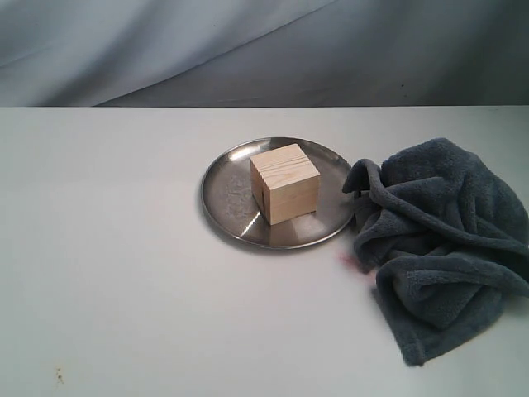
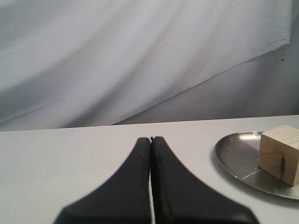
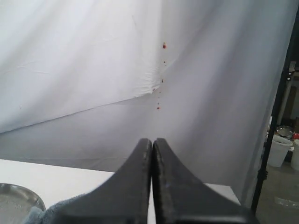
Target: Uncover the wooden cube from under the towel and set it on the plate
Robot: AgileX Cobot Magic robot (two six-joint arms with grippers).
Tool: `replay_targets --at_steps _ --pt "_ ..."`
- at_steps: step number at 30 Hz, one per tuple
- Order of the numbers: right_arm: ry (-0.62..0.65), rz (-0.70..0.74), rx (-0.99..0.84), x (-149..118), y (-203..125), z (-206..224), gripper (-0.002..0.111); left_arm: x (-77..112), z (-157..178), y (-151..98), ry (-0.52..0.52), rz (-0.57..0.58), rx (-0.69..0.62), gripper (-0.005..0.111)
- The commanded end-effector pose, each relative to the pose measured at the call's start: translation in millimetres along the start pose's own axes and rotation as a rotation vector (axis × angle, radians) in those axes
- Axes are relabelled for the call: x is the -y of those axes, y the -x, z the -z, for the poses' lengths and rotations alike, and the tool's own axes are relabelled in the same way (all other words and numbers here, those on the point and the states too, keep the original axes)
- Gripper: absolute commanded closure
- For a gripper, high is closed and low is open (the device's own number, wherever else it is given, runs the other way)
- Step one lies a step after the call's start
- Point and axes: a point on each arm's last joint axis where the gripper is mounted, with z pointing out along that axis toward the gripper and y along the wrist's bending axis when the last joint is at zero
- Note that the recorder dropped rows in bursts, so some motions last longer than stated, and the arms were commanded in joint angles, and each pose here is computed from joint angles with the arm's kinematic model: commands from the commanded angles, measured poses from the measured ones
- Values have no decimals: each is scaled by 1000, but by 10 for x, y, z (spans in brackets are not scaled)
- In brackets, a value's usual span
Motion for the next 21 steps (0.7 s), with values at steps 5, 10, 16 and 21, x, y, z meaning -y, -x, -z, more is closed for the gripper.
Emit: replay_targets --at_steps 5,10,16,21 --pt "-28 -75 27 -16 -217 298 108 -2 1 -3 3 5 11 107" --pt "-30 -112 38 -19 -235 393 108 -2 1 -3 3 5 11 107" --pt "-28 -119 26 -28 -267 530 108 -2 1 -3 3 5 11 107" --pt "-21 -129 -13 -41 -320 602 108 -2 1 -3 3 5 11 107"
